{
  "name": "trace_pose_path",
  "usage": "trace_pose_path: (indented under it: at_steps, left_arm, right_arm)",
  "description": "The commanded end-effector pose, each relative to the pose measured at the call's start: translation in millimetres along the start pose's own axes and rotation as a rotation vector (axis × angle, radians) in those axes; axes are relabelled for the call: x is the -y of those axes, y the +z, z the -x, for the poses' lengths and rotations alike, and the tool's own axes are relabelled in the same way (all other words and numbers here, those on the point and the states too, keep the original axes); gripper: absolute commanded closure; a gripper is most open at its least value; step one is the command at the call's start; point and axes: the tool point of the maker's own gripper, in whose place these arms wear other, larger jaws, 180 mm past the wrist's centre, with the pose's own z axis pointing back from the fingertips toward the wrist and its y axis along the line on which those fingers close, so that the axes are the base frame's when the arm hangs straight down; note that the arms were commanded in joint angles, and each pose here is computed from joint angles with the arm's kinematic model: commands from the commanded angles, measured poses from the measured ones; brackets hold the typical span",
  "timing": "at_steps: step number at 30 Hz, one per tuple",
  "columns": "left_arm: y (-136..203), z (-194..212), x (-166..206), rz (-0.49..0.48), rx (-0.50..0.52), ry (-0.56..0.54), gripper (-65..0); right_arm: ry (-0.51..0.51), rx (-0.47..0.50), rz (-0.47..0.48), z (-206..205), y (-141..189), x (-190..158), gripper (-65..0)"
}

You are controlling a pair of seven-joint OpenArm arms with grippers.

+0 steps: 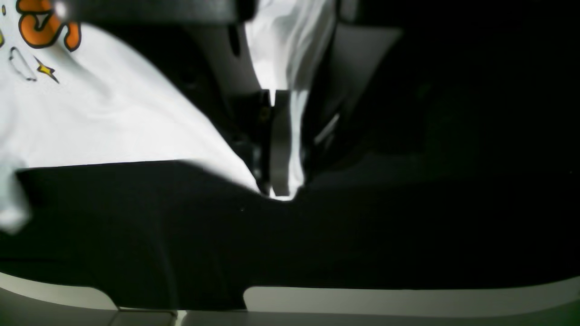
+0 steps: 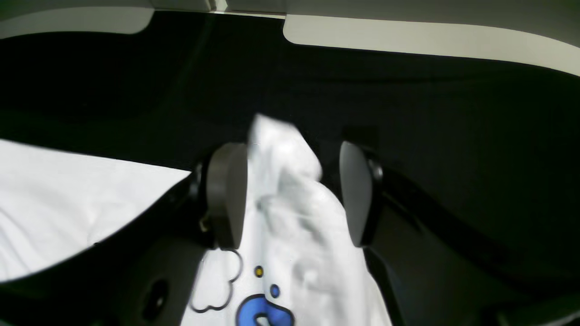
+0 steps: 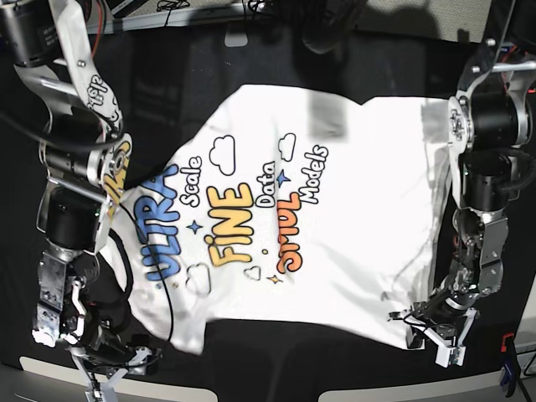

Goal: Layout the t-shirt on the table in an organized manner, then fold the t-shirt properly
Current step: 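Lower the shirt onto the table with both grippers and release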

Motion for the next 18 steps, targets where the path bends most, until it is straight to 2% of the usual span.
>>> trace_pose_path:
  at_steps: [1,8,15,16,18]
  left_arm:
    - [-1.5,-38.1,-2.7,0.0,0.089,-0.01,0.0]
    - [0.0,-49.2,-6.1,-0.005,0.132,-0.015,0.0]
    - [2.5,-62.6,-18.0,-0.049,0.176,-0.018,0.0]
    - [3.0,-65.1,-18.0,-0.049,0.191,-0.018,-2.3]
    - [3.9,-70.4,-17.4,-0.048,0.221,-0.018,-15.2]
  right_arm:
    - [0.009,0.087,0.012,-36.6,7.9,5.7,-32.2]
    - [0.001,0.065,0.005,-32.6,7.5,4.4,-32.1]
    - [-0.013,0.065,-0.008,-32.7,7.5,2.2,-32.1]
    - [-0.013,0.061,-0.008,-31.9,7.4,2.2,-32.1]
    - [-0.013,0.059,-0.008,-31.6,7.4,2.2,-32.1]
